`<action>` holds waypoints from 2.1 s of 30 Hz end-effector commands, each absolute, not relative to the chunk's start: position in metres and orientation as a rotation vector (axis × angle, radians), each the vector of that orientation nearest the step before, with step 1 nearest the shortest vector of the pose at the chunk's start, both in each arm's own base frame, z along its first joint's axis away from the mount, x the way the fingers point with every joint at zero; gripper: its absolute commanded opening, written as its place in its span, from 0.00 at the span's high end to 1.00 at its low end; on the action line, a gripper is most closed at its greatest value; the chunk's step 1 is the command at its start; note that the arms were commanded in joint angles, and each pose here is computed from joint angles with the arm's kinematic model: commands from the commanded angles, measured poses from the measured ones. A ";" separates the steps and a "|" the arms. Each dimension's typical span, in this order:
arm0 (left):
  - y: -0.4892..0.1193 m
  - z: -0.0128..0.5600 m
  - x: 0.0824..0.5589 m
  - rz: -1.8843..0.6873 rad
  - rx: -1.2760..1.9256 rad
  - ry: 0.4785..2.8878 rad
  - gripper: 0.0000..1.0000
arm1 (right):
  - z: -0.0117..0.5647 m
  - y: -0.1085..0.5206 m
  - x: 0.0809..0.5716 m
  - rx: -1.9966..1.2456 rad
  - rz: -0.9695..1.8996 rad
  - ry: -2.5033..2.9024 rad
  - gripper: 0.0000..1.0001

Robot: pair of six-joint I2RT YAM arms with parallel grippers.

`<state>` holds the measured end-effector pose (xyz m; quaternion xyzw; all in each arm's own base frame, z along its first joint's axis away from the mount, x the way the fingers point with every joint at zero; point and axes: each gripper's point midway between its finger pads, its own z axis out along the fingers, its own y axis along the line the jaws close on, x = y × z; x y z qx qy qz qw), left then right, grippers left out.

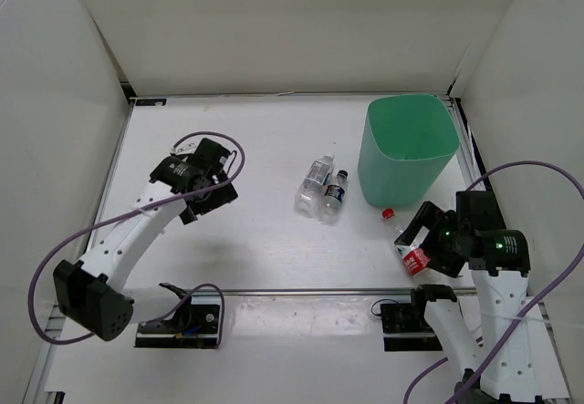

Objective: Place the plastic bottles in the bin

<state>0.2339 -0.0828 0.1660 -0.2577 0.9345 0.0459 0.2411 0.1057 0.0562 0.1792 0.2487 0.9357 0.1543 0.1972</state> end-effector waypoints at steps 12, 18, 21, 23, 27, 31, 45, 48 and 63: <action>-0.142 0.178 0.246 -0.313 -0.350 2.592 0.00 | 0.142 0.050 0.121 0.844 0.326 2.721 0.00; -0.151 0.187 0.260 -0.394 -0.314 2.497 0.00 | 0.139 0.051 0.150 0.872 0.359 2.667 0.00; -0.149 0.191 0.262 -0.389 -0.305 2.476 0.00 | 0.134 0.047 0.160 0.834 0.331 2.658 0.00; -0.149 0.191 0.262 -0.383 -0.290 2.476 0.00 | 0.129 0.039 0.166 0.813 0.268 2.660 0.00; -0.147 0.180 0.259 -0.357 -0.267 2.504 0.00 | 0.121 0.034 0.172 0.814 0.203 2.729 0.00; -0.143 0.177 0.253 -0.361 -0.267 2.498 0.00 | 0.125 0.016 0.187 0.719 0.060 2.730 0.00; -0.141 0.165 0.251 -0.356 -0.306 2.501 0.00 | 0.121 0.022 0.210 0.085 -0.188 2.787 0.00; -0.141 0.165 0.251 -0.362 -0.305 2.493 0.00 | 0.117 0.025 0.214 0.021 -0.182 2.793 0.00; -0.137 0.168 0.242 -0.359 -0.317 2.502 0.00 | 0.074 0.046 0.184 -0.599 -0.288 2.885 0.00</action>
